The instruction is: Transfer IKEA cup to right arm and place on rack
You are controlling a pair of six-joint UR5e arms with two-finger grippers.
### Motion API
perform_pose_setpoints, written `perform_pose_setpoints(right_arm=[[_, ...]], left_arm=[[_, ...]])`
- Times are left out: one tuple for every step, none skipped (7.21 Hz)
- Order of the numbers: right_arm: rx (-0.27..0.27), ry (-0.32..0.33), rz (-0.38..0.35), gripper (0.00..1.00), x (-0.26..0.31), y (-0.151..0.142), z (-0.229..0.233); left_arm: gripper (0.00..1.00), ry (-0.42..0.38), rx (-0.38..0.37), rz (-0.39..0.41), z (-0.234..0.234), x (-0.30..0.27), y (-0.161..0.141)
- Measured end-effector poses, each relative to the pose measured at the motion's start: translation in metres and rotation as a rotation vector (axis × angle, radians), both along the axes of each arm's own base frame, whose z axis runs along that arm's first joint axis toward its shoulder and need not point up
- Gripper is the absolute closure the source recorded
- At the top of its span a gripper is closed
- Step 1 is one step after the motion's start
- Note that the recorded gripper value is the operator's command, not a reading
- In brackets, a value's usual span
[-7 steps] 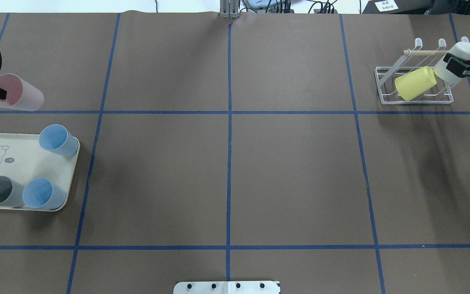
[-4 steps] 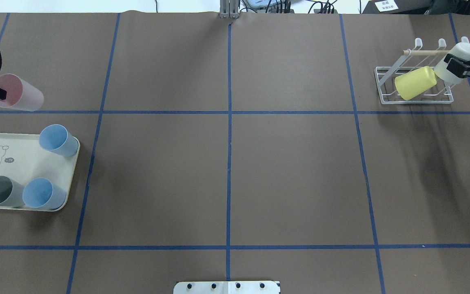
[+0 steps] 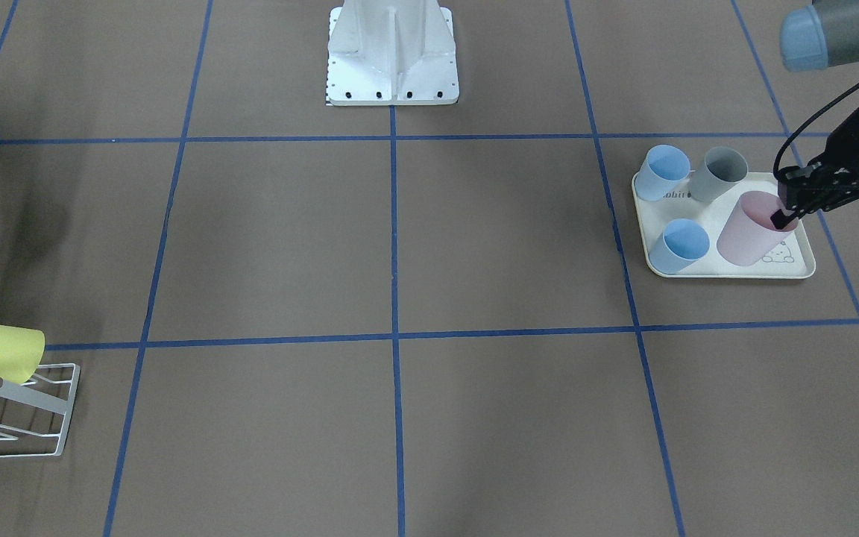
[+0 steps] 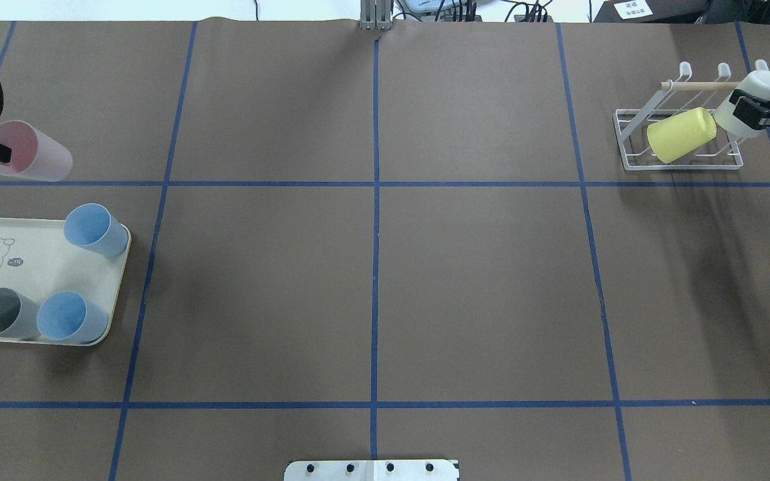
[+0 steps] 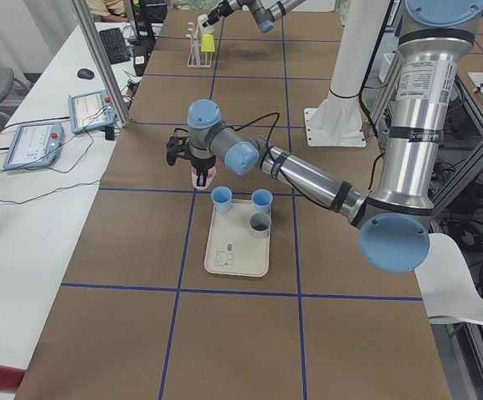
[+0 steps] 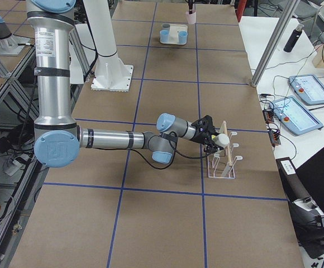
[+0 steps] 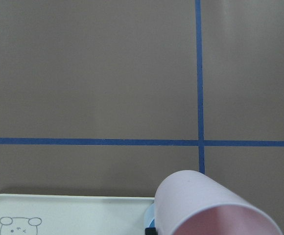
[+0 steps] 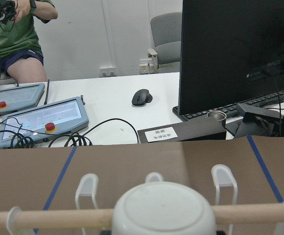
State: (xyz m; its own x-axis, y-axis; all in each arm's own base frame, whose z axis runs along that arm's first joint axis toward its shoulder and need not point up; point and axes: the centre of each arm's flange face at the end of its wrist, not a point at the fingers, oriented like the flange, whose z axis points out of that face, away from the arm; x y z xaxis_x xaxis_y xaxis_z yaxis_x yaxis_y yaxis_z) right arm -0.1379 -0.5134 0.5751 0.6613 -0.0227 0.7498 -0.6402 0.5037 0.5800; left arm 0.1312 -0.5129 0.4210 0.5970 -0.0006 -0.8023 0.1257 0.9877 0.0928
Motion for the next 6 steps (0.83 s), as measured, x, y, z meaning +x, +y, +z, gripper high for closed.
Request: perform_pose_setpoints(right_arm=[[0.002, 0.003, 0.008, 0.00, 0.000, -0.001, 0.000], [0.003, 0.003, 0.012, 0.00, 0.000, -0.001, 0.000], [0.003, 0.003, 0.013, 0.00, 0.000, -0.001, 0.000], [0.006, 0.001, 0.013, 0.00, 0.001, -0.001, -0.002], [0.017, -0.012, 0.010, 0.00, 0.000, -0.001, -0.010], [0.033, -0.045, 0.003, 0.01, 0.000, 0.001, -0.025]], left_arm=[[1.00, 0.000, 0.001, 0.000, 0.000, 0.000, 0.000], [1.00, 0.001, 0.002, 0.000, -0.001, 0.000, 0.000], [1.00, 0.001, 0.003, 0.001, -0.002, 0.001, -0.001], [1.00, 0.002, 0.005, 0.001, -0.003, 0.001, -0.002], [1.00, 0.012, -0.003, -0.004, -0.011, 0.003, -0.004], [1.00, 0.046, -0.027, -0.024, -0.031, 0.007, -0.010]])
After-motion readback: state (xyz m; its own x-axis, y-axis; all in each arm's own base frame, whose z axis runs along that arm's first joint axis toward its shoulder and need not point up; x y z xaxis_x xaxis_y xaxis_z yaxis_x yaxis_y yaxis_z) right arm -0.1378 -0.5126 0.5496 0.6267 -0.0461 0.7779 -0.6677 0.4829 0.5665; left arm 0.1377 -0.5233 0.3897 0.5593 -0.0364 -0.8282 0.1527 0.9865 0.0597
